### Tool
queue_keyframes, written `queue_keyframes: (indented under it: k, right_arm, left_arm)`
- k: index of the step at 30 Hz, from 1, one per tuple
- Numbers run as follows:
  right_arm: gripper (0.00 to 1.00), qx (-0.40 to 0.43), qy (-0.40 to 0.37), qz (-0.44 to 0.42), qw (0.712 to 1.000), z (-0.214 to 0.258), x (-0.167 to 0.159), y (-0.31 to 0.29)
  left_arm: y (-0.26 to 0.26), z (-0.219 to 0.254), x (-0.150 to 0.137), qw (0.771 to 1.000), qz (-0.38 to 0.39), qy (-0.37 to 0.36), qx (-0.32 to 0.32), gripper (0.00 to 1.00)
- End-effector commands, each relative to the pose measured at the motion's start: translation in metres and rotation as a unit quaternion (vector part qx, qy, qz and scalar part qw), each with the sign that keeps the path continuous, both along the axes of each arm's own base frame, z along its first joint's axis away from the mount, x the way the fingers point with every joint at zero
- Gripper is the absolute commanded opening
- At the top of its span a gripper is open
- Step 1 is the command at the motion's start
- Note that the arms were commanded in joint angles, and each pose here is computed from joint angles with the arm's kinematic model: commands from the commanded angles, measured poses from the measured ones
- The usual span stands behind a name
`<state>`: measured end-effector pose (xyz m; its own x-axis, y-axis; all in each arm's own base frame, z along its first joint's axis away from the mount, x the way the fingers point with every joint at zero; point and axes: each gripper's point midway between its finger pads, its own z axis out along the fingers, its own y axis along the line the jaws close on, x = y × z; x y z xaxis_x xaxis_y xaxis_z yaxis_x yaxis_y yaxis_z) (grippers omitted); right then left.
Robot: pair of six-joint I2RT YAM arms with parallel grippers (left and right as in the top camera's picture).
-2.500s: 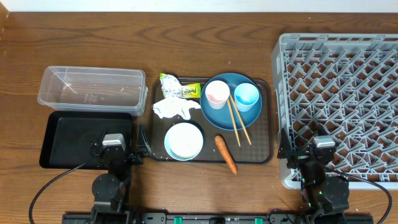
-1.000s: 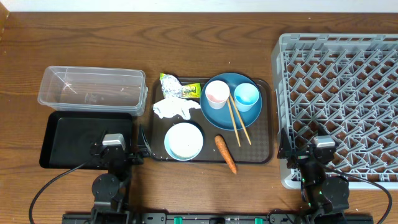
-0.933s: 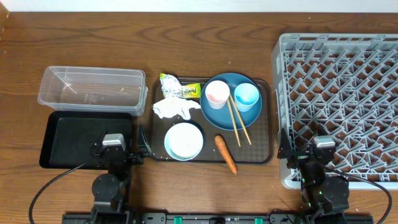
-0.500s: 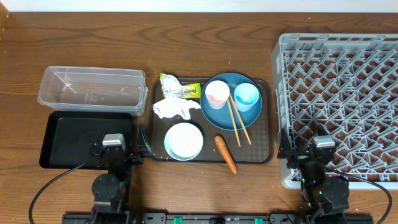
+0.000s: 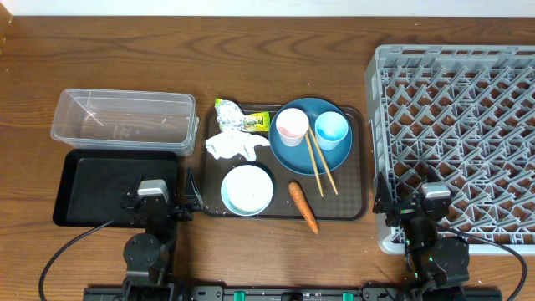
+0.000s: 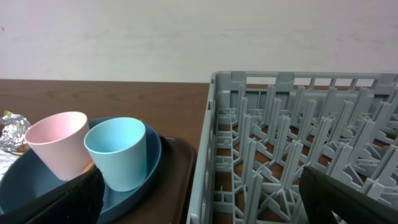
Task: Sort waste into correct bins and load items into the dishwasher rack
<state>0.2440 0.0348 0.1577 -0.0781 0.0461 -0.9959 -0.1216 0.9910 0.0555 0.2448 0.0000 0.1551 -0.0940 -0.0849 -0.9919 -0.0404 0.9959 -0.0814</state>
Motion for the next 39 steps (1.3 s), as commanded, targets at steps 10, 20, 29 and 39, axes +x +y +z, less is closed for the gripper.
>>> queue_keyframes:
  k: [10,20,29,39]
  right_arm:
    - [0.99,-0.006,-0.001,-0.006,1.000,0.000,0.000,-0.003]
    - [0.99,-0.006,-0.001,-0.006,1.000,0.000,0.000,-0.003]
    - [0.99,-0.006,-0.001,-0.006,1.000,0.000,0.000,-0.003]
    - [0.99,-0.006,-0.001,-0.006,1.000,0.000,0.000,-0.003]
  left_arm:
    - [-0.045,0.052,-0.006,0.986,-0.132,-0.099,-0.010,0.98]
    - [-0.062,0.156,-0.042,0.953,-0.196,-0.223,-0.056,0.98]
    - [-0.060,0.219,-0.071,0.937,-0.199,-0.285,-0.048,0.98]
    - [-0.083,0.272,-0.060,0.934,-0.264,-0.237,-0.041,0.98]
